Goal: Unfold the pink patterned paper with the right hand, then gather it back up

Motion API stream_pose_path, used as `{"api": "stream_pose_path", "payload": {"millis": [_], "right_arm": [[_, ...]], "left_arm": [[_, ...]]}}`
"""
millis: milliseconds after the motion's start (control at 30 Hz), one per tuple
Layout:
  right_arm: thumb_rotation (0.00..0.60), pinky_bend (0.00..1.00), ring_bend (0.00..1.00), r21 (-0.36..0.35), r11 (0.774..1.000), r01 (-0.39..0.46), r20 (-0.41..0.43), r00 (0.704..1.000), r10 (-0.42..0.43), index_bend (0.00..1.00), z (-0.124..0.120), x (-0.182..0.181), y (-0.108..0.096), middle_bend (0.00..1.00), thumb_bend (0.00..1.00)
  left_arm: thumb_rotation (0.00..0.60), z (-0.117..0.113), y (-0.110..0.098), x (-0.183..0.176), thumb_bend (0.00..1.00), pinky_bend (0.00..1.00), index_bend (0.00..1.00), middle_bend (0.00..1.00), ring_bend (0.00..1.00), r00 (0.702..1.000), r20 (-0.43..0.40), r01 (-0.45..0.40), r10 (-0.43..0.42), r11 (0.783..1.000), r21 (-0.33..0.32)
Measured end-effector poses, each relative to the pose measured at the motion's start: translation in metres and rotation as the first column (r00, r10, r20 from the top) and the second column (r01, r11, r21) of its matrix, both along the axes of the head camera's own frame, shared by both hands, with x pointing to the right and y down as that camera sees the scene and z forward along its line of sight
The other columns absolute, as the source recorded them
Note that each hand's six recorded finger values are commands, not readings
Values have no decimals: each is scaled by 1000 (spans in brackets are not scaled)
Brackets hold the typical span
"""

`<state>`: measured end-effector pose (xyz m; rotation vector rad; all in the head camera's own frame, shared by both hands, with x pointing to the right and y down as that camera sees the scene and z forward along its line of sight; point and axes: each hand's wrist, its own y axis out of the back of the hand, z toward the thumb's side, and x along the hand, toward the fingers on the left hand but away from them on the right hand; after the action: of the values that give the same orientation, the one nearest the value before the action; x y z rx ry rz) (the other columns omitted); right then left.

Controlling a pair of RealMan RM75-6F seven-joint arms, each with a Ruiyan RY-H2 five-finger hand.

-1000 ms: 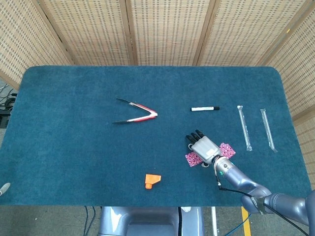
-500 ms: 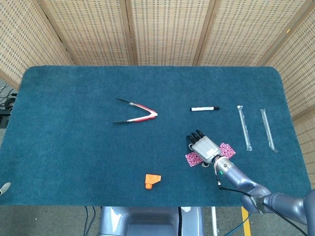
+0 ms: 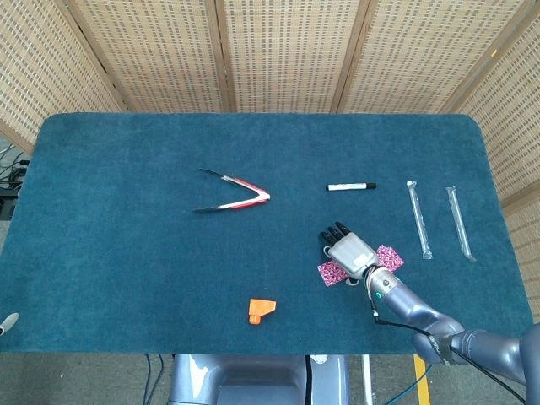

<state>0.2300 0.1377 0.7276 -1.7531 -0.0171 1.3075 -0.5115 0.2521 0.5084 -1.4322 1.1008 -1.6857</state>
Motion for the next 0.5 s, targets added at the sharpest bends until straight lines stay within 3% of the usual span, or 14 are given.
{"api": "stream_pose_path", "payload": {"millis": [500], "right_arm": [[600, 0, 0, -4, 1000, -5, -14, 1000, 5, 379, 1, 4, -1, 93, 131]], "left_arm": [[600, 1, 0, 0, 123, 0, 25, 0, 0, 1000, 4, 0, 0, 1000, -2]]}}
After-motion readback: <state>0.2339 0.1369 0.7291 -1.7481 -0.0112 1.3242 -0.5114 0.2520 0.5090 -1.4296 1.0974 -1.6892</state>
